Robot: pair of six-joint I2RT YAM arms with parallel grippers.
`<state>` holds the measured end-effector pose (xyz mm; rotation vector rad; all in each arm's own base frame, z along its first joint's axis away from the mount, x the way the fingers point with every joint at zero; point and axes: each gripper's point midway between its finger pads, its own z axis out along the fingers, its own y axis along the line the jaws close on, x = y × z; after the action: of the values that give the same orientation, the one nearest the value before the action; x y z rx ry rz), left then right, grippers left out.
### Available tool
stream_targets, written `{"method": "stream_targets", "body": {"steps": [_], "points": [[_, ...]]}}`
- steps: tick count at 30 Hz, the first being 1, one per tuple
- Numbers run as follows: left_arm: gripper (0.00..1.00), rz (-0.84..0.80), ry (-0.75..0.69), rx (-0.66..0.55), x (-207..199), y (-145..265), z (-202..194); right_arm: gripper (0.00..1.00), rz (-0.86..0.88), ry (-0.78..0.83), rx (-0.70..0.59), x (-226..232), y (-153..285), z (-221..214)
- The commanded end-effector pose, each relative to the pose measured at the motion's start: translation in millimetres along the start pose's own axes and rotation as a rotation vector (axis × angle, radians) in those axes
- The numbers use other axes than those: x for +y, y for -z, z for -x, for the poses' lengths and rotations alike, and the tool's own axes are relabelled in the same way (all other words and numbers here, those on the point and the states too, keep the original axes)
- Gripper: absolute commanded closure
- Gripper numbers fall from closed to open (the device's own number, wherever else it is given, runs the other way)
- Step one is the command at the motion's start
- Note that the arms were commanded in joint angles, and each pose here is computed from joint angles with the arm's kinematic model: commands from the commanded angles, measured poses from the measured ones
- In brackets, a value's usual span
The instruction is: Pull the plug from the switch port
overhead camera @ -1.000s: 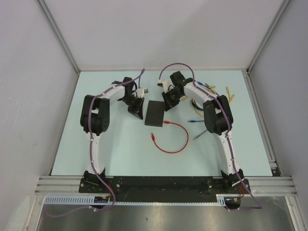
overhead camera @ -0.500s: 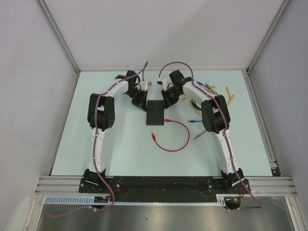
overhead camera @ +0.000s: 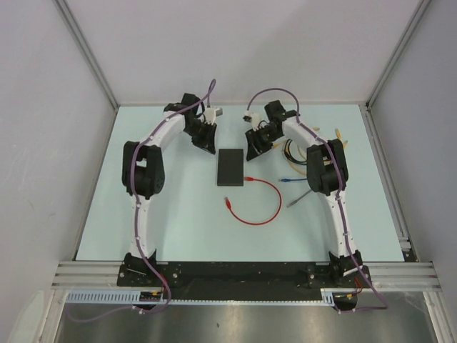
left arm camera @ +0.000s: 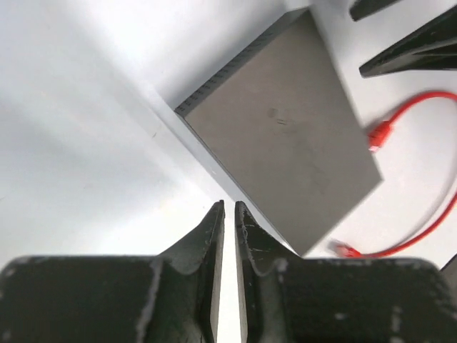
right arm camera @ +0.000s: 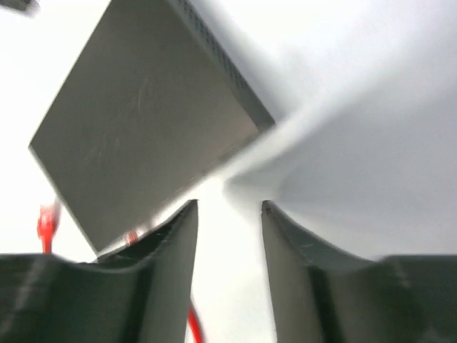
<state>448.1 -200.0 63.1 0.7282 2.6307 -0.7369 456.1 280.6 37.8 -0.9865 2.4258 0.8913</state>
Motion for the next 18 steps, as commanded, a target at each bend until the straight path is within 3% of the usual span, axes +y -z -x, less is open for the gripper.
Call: {"method": "stream_targets", "body": {"steps": [1,2,5,11,18], "points": [[0.83,0.021,-0.066,-0.142,-24,55,31,0.46,0.220,0.027,-0.083,27,50,9],[0.83,-0.012,-0.070,-0.144,-31,55,30,0.41,0.242,0.041,-0.068,31,52,2],[0.83,-0.110,-0.048,-0.113,-45,45,17,0.40,0.332,0.041,-0.053,43,51,-11],[0.91,-0.220,-0.020,-0.016,-66,17,-15,0.43,0.392,0.038,-0.021,55,38,-24],[0.93,-0.241,0.037,0.071,-66,-11,-40,0.45,0.424,0.054,0.010,62,22,-30]]}}
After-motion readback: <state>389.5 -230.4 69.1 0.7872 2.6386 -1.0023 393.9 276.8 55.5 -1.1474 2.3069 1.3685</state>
